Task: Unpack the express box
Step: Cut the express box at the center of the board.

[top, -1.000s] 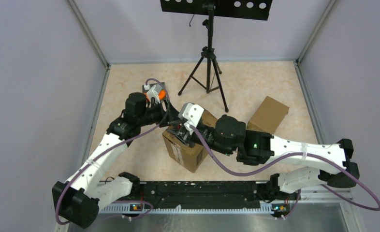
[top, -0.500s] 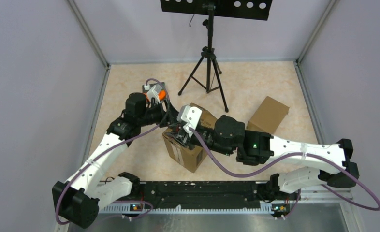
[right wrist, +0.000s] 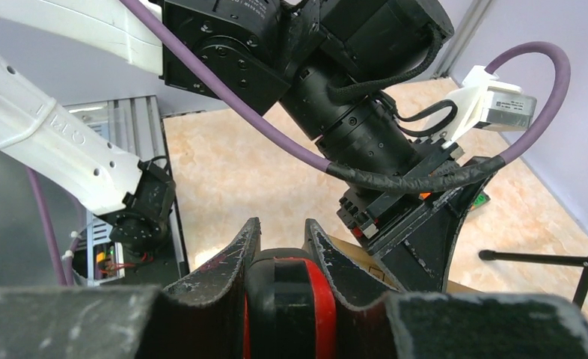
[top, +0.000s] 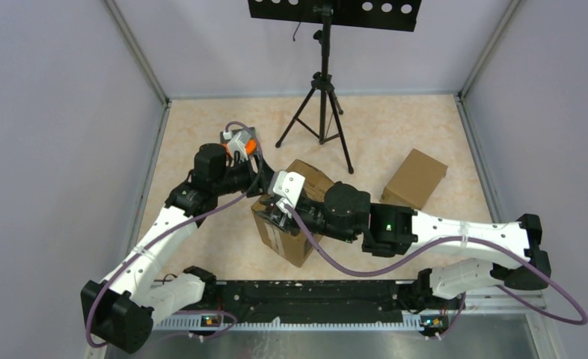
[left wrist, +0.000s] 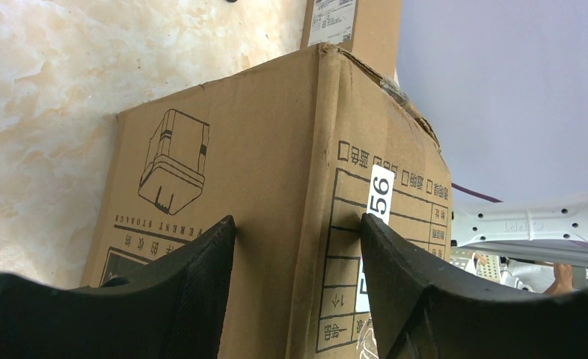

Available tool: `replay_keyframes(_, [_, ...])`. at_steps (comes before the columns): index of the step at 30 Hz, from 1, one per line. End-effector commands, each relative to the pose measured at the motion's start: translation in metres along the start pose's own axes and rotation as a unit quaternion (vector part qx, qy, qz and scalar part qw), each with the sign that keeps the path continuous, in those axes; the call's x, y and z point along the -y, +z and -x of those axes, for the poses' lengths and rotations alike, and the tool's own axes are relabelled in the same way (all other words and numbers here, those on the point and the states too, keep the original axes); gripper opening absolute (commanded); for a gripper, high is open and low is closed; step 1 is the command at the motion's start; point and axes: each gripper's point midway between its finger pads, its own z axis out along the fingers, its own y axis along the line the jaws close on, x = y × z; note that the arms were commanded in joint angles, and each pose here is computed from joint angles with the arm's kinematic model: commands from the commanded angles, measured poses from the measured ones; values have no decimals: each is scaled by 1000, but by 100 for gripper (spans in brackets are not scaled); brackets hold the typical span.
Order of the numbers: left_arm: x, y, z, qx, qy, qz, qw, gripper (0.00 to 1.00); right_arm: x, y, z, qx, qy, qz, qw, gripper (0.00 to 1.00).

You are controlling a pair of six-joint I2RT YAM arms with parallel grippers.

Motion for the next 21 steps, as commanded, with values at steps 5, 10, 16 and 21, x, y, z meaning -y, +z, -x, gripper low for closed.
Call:
replay_keyframes(5, [-27,2,-17,-20,-3,44,999,65,-1,2,13,22,-15,-3,1000,0])
replay_keyframes(10, [-28,3,-18,-21,-4,44,999,65,3,2,13,23,-21,-12,999,0])
replay_keyframes(16, [-28,4,-18,-23,-3,43,999,65,2,4,9,17,-31,-19,999,0])
replay_keyframes(21, [-28,5,-18,-24,-3,42,999,65,-2,7,-3,-5,-39,-13,999,0])
